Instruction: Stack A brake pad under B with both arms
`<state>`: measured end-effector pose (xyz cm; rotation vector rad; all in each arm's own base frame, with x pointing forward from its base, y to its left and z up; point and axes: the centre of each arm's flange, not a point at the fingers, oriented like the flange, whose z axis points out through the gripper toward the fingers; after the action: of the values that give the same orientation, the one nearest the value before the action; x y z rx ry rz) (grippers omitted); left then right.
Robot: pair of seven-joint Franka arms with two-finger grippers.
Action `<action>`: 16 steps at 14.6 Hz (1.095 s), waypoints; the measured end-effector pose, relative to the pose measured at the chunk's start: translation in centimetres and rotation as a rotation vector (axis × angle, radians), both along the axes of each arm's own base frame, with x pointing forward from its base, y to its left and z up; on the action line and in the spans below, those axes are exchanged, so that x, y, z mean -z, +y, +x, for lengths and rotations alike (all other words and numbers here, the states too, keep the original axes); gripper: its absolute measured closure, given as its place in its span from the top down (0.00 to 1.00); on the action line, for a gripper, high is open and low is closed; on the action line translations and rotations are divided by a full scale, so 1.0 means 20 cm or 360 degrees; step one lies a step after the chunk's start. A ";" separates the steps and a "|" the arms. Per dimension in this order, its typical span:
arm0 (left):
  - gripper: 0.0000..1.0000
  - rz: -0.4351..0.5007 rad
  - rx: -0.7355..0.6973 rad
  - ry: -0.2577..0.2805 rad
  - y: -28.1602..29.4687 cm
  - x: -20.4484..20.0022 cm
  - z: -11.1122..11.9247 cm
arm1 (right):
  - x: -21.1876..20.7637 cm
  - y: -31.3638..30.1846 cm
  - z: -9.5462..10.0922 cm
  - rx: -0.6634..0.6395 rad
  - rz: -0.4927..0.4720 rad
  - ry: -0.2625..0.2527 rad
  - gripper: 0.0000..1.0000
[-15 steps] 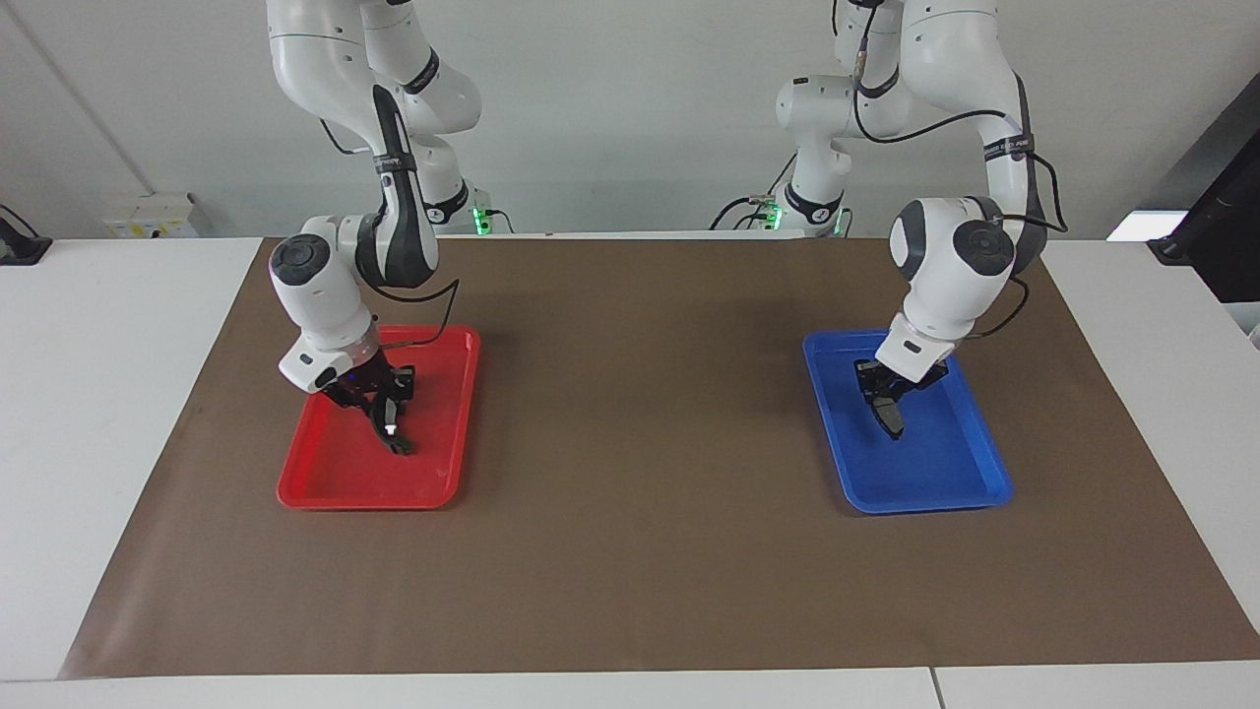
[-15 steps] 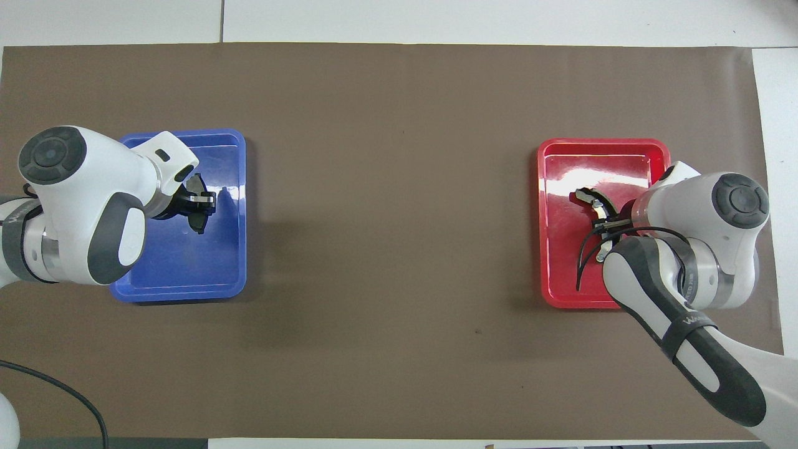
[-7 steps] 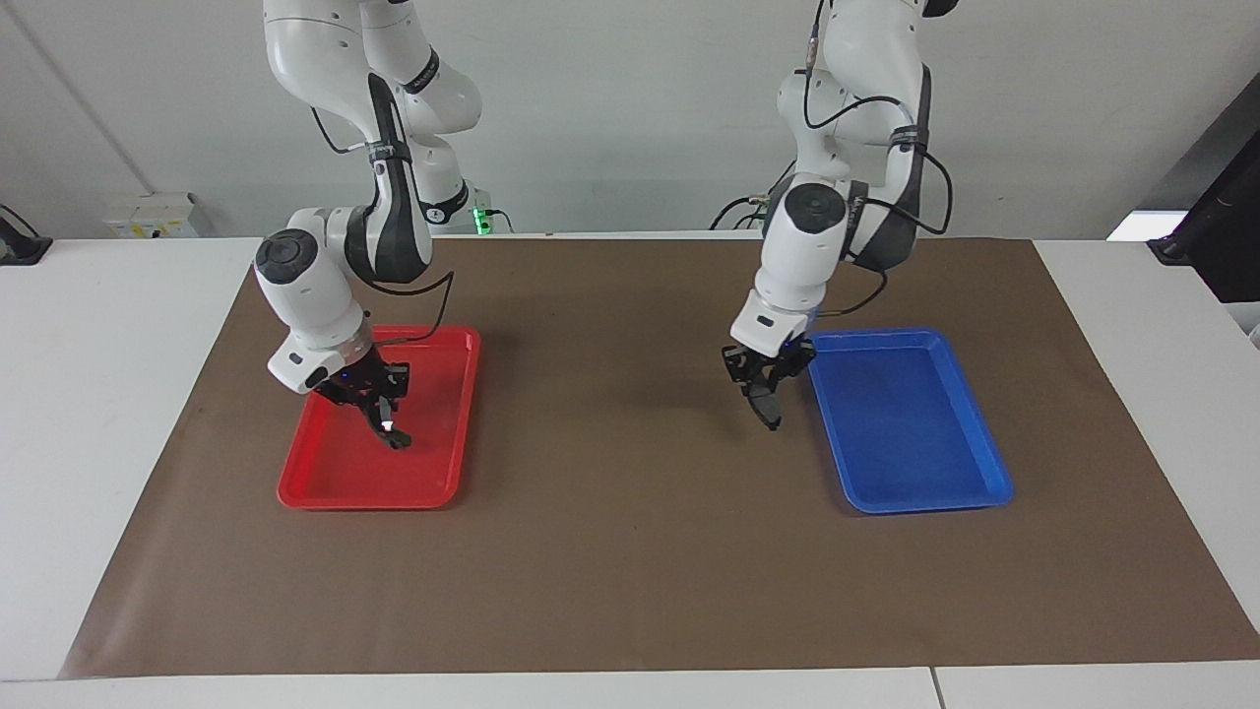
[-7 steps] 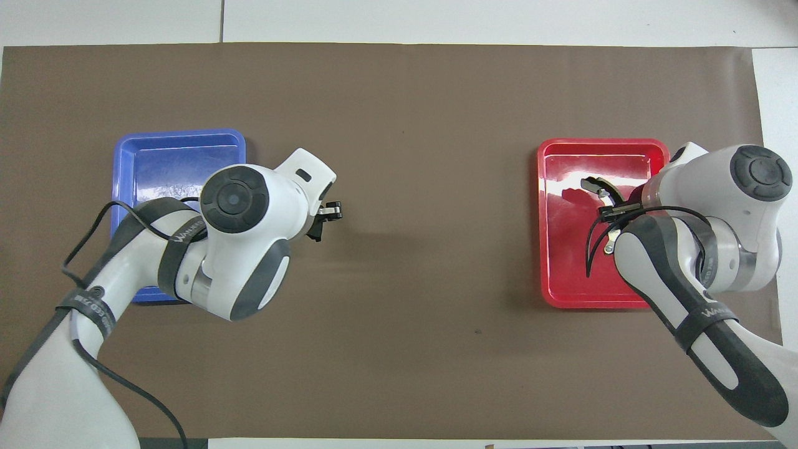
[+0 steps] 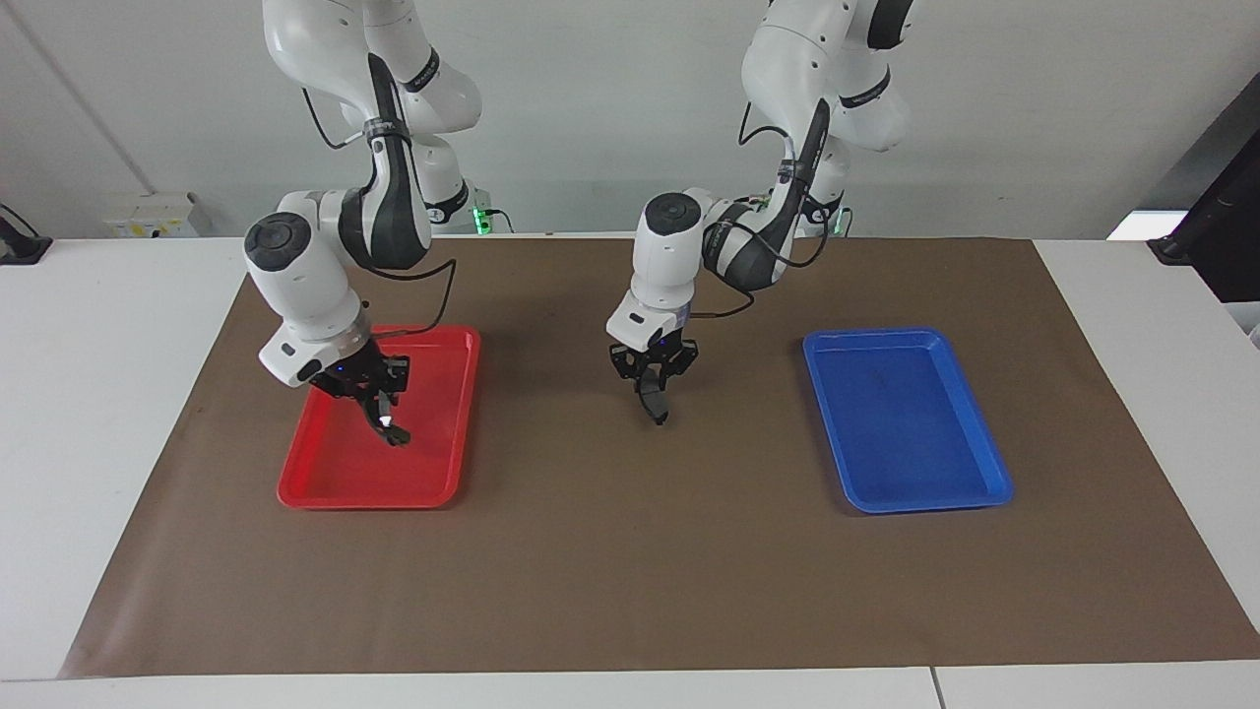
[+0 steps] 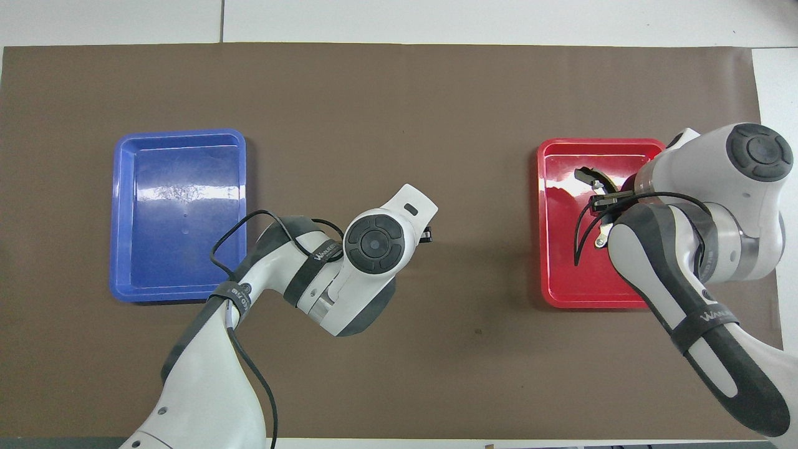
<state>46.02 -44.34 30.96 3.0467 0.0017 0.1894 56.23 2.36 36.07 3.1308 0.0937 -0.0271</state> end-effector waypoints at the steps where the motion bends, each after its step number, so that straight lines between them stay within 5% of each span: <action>1: 0.42 -0.0011 0.0008 -0.0012 -0.02 0.03 0.00 | 0.00 0.04 0.00 0.0021 -0.0001 0.0000 0.43; 5: 0.76 -0.0016 0.0012 -0.0022 -0.02 0.05 0.01 | 0.00 0.16 -0.01 0.0043 -0.0002 -0.0001 0.43; 11: 0.94 0.0026 0.0040 -0.0015 0.05 0.02 0.06 | -0.06 0.55 -0.04 -0.0164 0.0008 -0.0045 0.43; 16: 0.98 0.0167 0.0134 0.0119 0.65 -0.43 0.31 | -0.15 0.77 0.01 -0.0169 0.0106 -0.0096 0.43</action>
<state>52.13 -31.29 39.64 3.1483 -0.1359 0.0718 56.52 17.71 39.14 3.1842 0.2651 0.0730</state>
